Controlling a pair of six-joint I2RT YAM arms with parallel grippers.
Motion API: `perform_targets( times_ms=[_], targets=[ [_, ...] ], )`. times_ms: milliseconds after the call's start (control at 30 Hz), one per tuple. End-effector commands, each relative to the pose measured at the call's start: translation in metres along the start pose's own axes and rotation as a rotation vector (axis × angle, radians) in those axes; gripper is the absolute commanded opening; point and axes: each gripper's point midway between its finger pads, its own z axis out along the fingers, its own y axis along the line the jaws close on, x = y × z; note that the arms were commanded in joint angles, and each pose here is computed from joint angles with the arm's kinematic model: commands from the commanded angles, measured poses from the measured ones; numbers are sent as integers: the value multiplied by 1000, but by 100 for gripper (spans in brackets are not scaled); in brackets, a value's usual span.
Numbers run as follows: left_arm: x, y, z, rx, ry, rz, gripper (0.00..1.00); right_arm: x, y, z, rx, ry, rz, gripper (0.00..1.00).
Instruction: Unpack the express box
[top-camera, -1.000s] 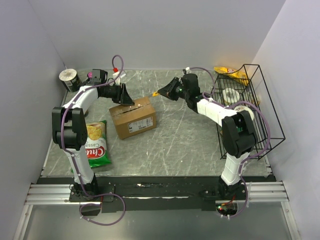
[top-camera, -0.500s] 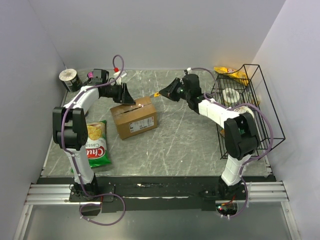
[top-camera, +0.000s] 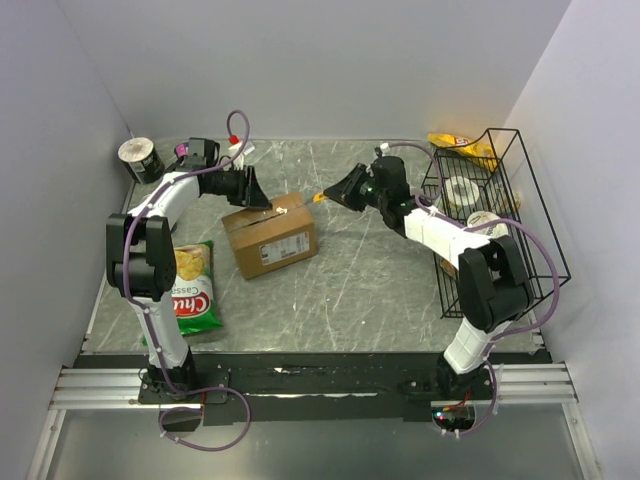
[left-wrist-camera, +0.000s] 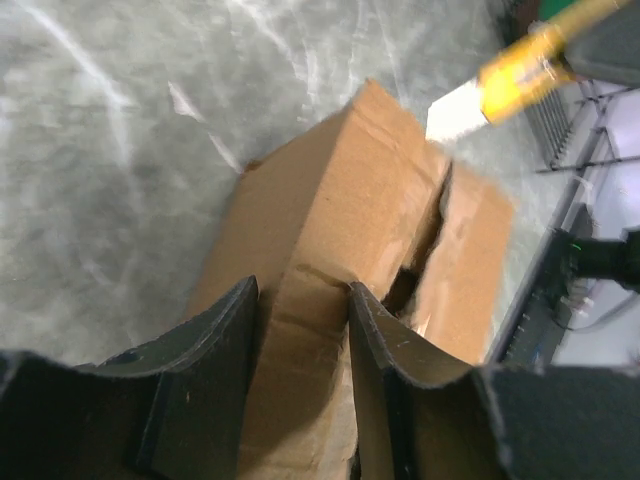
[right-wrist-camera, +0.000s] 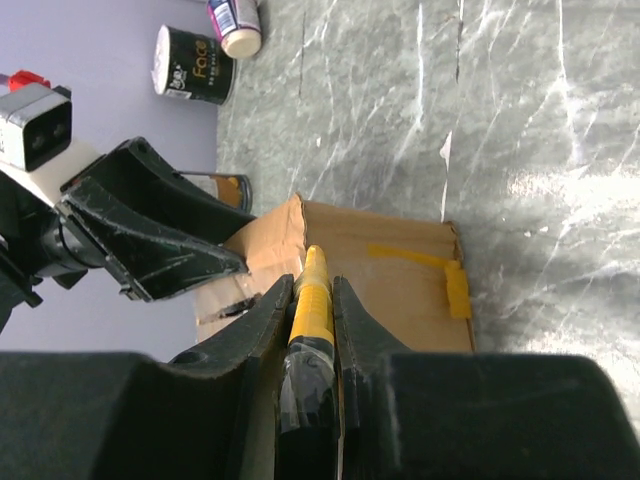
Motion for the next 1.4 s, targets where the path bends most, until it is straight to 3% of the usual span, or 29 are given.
perform_targets(
  times_ms=[0,333,467,733,1033,1367],
  targets=[
    [-18,39,-8,-179,-63,37,1,21,12,-20,-29,77,-7,0],
    [-21,41,-11,-175,-64,53,1,16,10,-33,-14,44,-13,0],
    [-22,14,-7,-115,-45,124,1,-19,6,-27,-13,-33,-48,0],
    [-7,-9,-2,-96,-25,119,1,-59,24,12,-107,-86,-43,0],
    [-7,-4,-3,-125,-23,111,1,-38,31,29,-151,-36,-3,0],
    [-8,2,1,-129,-23,106,1,-21,22,19,-133,-12,12,0]
  ],
)
